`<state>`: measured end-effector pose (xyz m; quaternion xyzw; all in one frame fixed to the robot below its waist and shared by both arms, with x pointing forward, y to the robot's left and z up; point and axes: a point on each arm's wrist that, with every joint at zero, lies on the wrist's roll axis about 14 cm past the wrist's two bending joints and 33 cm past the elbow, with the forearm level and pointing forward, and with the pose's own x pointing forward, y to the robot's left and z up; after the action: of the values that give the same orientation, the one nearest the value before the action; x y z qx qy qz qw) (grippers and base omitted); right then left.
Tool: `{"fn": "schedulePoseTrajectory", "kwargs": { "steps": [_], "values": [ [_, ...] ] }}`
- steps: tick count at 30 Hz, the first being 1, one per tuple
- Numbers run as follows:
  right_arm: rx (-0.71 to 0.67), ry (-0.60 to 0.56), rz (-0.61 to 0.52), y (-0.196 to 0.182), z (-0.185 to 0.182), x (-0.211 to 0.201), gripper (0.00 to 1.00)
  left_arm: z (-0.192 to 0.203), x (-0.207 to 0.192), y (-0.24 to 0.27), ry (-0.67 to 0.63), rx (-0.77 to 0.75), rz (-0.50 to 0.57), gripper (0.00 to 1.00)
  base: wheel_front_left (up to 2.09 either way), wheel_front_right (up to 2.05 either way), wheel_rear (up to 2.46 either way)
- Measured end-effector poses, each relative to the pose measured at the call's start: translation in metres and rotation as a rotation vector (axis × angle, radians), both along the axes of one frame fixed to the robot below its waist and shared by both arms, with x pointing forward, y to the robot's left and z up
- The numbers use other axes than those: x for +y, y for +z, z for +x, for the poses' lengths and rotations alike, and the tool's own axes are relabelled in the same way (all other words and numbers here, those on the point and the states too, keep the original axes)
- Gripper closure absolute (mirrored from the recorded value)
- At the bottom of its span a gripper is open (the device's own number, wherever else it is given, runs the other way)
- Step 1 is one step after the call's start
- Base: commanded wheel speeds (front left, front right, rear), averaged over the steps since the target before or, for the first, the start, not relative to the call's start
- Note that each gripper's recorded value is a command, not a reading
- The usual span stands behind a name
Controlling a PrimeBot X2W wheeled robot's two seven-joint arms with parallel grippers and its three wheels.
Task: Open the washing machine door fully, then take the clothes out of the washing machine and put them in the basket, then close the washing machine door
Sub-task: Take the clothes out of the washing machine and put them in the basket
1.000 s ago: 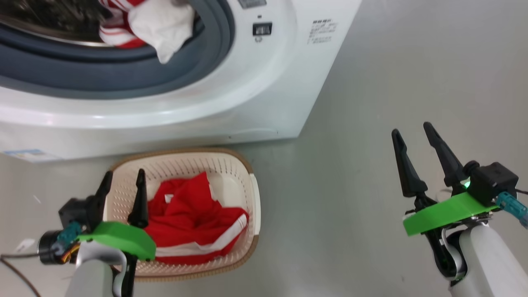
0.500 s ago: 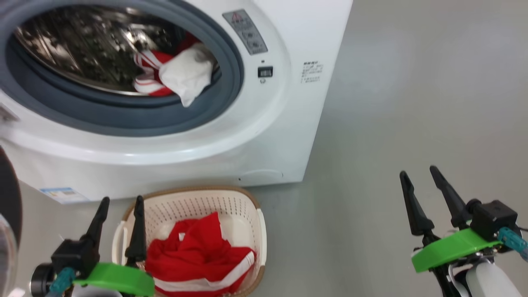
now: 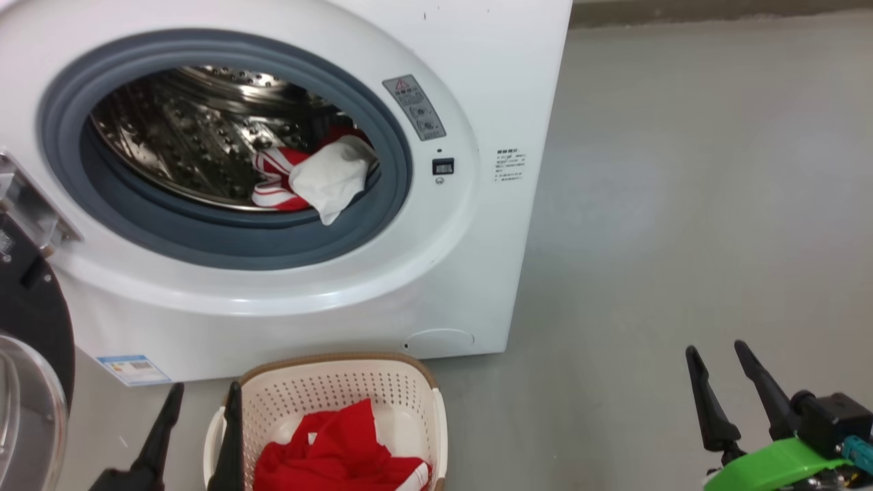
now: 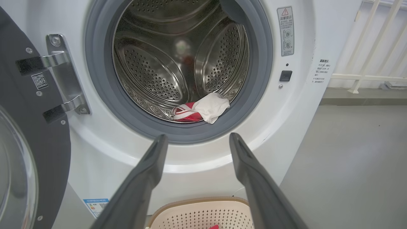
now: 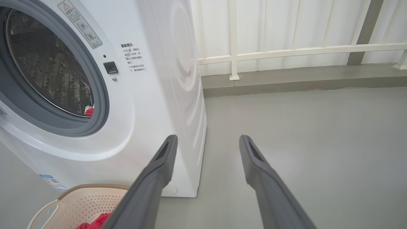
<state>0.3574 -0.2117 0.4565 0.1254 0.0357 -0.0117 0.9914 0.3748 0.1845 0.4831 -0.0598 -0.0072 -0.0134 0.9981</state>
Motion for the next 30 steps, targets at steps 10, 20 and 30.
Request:
{"fn": "schedulePoseTrajectory", "kwargs": {
  "steps": [10, 20, 30],
  "values": [
    [0.003, -0.035, 0.011, -0.001, -0.028, -0.007, 0.0, -0.032, 0.006, 0.003, 0.02, -0.005, 0.009, 0.0, 0.0, 0.0, 0.0],
    [0.007, -0.036, 0.012, -0.003, -0.031, -0.007, 0.0, -0.034, 0.003, 0.007, 0.024, -0.017, 0.003, 0.0, 0.0, 0.0, 0.0],
    [0.015, -0.029, 0.014, -0.005, -0.029, -0.004, 0.0, -0.039, 0.005, 0.001, 0.035, 0.002, -0.002, 0.0, 0.0, 0.0, 0.0]
  ]
}}
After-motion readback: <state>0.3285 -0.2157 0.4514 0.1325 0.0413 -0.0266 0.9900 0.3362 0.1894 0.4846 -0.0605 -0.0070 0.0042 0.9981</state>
